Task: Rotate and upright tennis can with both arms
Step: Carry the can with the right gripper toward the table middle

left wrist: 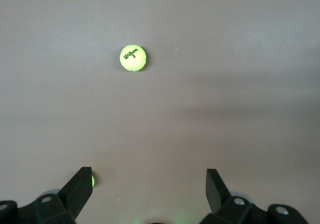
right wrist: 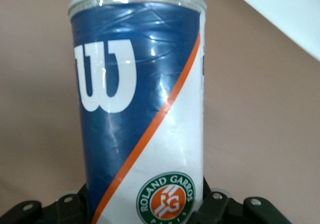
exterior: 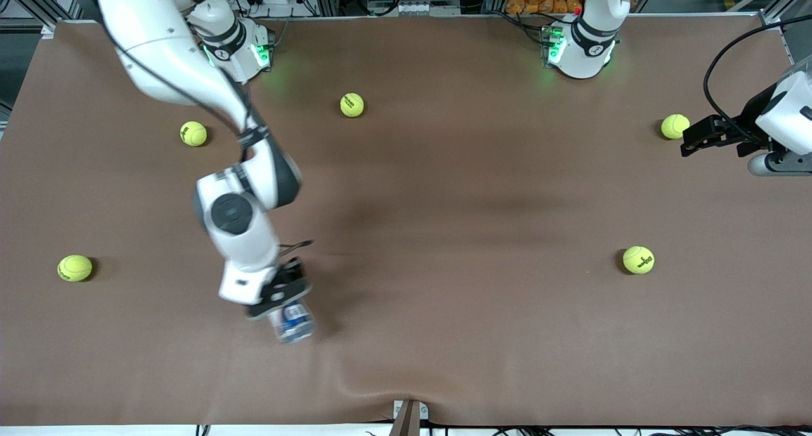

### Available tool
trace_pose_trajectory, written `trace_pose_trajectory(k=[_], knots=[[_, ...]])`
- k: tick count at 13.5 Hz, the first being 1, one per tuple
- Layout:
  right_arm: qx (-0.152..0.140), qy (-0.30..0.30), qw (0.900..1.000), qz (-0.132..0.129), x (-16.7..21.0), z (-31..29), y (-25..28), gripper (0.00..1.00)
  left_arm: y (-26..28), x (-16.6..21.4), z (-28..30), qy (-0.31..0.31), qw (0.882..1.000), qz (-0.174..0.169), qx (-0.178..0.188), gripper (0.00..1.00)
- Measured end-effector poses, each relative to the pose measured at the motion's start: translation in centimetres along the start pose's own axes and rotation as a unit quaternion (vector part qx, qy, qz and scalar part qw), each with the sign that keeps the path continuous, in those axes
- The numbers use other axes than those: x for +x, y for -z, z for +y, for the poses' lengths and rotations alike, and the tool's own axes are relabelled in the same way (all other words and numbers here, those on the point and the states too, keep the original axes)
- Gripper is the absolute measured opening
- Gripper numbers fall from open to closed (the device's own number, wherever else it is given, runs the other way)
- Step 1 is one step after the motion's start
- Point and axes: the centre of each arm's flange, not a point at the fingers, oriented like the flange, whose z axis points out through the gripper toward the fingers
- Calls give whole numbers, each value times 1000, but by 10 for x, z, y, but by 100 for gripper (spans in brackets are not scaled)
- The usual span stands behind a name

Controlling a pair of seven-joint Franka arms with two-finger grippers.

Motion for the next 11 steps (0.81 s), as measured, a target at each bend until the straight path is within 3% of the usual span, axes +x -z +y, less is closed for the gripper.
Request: trace_pose_trajectory(k=[2,4,7,11], knots=[[5,86,996,18,20,-68,17,76,0,0,0,0,1000,0,0,100],[-2,180,983,33,28,-136,19,75,-1,0,3,-2,1000,-1,0,100],[-7,296,954,50,27,-212,5,76,-5,2,4,-3,1000,-5,-3,100],[2,406,911,75,16,-307,-10,76,-25,12,13,-1,998,-27,-57,100]])
